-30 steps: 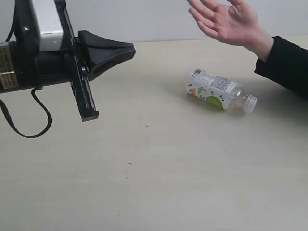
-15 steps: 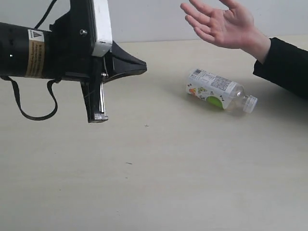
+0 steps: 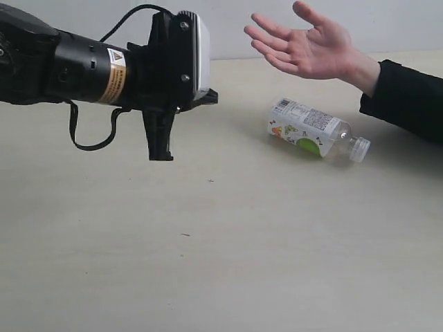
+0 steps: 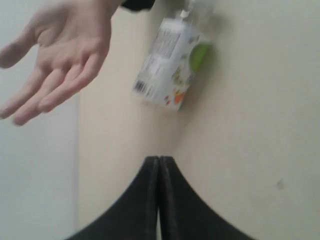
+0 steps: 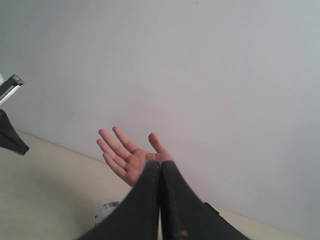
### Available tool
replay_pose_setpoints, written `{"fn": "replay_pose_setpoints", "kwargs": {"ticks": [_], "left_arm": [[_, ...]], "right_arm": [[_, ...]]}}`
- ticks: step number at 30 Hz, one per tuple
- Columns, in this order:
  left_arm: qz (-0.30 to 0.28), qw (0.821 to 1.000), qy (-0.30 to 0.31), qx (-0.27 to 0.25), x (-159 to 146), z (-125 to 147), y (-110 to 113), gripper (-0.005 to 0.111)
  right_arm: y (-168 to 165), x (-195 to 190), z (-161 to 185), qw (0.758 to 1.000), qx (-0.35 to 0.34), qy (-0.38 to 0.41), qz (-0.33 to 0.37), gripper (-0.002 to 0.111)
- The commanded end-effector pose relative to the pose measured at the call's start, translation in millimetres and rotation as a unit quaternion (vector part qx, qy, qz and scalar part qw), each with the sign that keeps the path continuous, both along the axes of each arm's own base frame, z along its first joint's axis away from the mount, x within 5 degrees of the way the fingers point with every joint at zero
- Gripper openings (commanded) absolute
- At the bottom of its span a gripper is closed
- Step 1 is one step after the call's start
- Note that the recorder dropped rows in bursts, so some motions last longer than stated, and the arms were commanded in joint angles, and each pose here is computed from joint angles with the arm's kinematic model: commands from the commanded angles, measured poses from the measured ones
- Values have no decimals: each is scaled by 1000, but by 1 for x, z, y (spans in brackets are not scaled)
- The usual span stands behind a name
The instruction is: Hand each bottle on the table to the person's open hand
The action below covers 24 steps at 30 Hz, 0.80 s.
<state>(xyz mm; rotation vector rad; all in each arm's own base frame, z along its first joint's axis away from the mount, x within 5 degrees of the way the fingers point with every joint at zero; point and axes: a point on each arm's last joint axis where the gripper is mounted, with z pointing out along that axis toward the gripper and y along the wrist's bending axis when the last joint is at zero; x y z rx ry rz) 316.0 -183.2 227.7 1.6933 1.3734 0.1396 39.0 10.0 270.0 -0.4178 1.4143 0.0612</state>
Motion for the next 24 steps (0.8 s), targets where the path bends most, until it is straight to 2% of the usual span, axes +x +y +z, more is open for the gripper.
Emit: {"fn": "replay_pose_setpoints", "kwargs": {"ticks": [1,4,7,10,14,16,19,21,24], "left_arm": [[99,980,-112,130,11,1,5,0],[122,969,-139,162,11,5,4,0],[112,974,-116,157,9,6,-3,0],[107,971,-107,183,11,5,-8,0],[170,946,-98,259,25,7,-5,0],[176,934,-56,306,27,5,-5,0],[109,943,65,308,20,2,-18,0],[52,953,135,268,13,4,-32,0],[-16,962,168,215,9,12,-50,0]], "right_arm": [[0,0,0,1000,0,-4,1,0],[0,0,0,1000,0,-4,1,0],[0,0,0,1000,0,-4,1,0],[0,0,0,1000,0,-4,1,0],[0,0,0,1000,0,-4,1,0],[0,0,0,1000,0,-4,1,0],[0,0,0,1000,0,-4,1,0],[0,0,0,1000,0,-4,1,0],[0,0,0,1000,0,-4,1,0]]}}
